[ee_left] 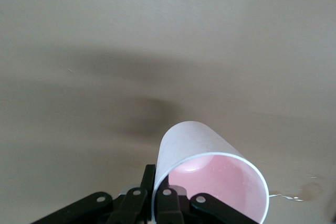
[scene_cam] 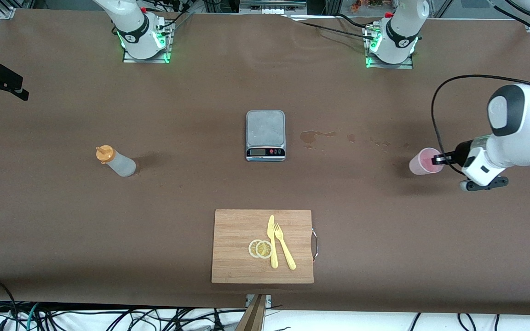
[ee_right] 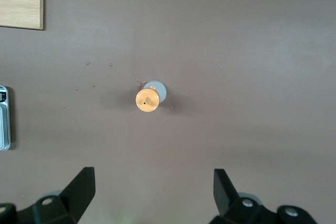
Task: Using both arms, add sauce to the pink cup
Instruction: 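Carry the pink cup with the left gripper onto the scale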
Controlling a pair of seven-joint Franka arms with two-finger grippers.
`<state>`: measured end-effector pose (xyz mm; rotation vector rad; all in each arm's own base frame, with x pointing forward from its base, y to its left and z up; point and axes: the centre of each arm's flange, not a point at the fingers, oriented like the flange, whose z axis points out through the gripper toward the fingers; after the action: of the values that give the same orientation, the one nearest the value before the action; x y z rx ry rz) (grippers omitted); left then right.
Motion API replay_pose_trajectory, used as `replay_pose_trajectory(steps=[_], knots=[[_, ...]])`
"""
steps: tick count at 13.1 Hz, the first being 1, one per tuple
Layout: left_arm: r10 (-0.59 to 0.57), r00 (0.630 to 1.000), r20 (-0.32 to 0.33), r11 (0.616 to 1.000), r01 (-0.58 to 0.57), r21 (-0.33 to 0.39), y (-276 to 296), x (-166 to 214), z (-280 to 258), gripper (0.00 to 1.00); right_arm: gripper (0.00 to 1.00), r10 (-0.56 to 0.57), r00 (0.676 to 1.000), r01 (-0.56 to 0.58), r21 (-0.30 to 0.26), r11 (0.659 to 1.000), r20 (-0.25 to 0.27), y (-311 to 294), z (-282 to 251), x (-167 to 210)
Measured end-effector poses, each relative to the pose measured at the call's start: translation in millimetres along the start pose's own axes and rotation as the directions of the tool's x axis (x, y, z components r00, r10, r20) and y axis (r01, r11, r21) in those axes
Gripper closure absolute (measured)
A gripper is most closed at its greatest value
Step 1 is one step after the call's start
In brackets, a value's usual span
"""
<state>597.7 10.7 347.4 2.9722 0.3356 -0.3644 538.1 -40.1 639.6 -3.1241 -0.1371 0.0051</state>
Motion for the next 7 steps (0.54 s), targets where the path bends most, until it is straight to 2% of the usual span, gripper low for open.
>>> replay_pose_trajectory(steps=[4,7], knots=[[-0.099,0.995,0.027,0.995,0.100,-0.005,95.3,-29.0,7.0,0.96,0.00,0.001,1.000,-0.001,0.000,1.000,0.000,0.5,0.0,-0.1],[-0.101,0.992,0.082,0.994,0.105,-0.042,163.0,-58.6,21.8,0.96,0.00,0.005,1.000,-0.005,-0.002,1.000,-0.013,2.9,-1.2,0.9]])
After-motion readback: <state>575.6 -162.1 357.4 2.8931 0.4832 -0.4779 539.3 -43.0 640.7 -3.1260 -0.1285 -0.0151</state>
